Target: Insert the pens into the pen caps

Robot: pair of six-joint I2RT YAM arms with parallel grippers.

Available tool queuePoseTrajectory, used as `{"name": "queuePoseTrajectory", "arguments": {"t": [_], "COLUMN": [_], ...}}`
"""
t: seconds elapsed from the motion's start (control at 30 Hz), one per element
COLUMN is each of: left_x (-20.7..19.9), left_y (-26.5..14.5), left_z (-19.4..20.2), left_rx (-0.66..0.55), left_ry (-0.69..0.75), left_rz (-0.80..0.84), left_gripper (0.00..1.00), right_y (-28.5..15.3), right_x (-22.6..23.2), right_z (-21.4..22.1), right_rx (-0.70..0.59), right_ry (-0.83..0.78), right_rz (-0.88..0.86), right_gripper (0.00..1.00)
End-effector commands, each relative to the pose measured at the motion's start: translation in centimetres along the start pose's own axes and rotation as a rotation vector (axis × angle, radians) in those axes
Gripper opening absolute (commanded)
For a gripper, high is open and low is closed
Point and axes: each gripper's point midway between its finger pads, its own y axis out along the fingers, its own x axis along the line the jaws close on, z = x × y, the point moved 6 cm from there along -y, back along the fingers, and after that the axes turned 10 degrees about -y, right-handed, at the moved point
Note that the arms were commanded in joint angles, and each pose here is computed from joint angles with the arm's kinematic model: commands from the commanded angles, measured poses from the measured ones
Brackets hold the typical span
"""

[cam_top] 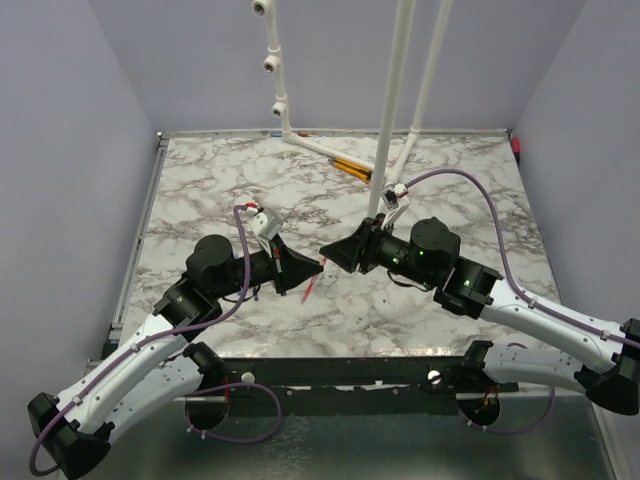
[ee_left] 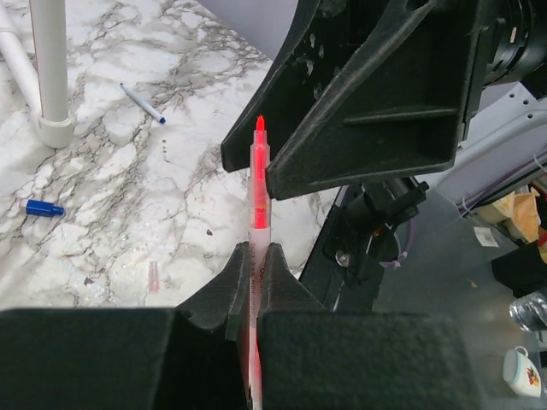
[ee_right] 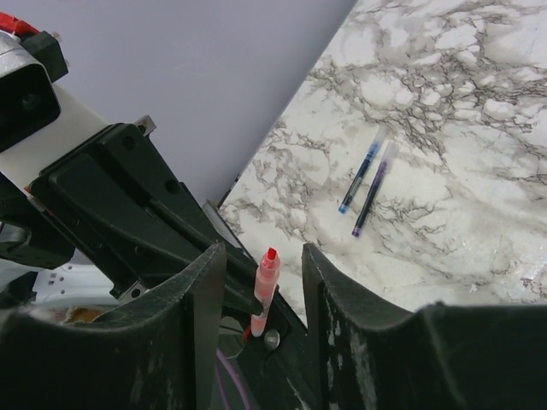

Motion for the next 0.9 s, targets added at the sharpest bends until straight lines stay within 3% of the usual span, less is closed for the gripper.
{"name": "queuePoseTrajectory", "arguments": {"t": [0.0,0.1,0.23,0.37,0.5,0.57,0.87], "left_x": [-0.6,-0.6,-0.5,-0.4,-0.4,-0.4,-0.4], "left_y": [0.0,0.0,0.0,0.1,0.3,0.3,0.4], "left_z": [0.2,0.3,0.3,0.4,0.5,0.6,0.7], "left_rx": [0.006,0.006,0.007,0.013,0.027,0.032,0.04], "left_ry": [0.008,0.005,0.002,-0.008,-0.018,-0.021,-0.024], "left_rz": [0.056,0.057,0.057,0.053,0.059,0.06,0.065], "left_gripper": [0.0,0.0,0.0,0.01,0.23,0.28,0.29], "right_y": [0.4,0.6,0.5,0.5,0.6,0.6,1.2], "right_x": [0.9,1.0,1.1,1.0,1.3,1.4,1.6], "right_z": [-0.3,-0.3,-0.3,-0.3,-0.9,-1.2,-1.6], "right_rx": [0.0,0.0,-0.003,-0.007,-0.023,-0.026,-0.021], "right_ry": [-0.007,-0.004,-0.005,-0.004,-0.012,-0.018,-0.042], "right_rz": [-0.067,-0.077,-0.083,-0.081,-0.087,-0.087,-0.083], "right_gripper": [0.43,0.3,0.01,0.01,0.01,0.01,0.01]}}
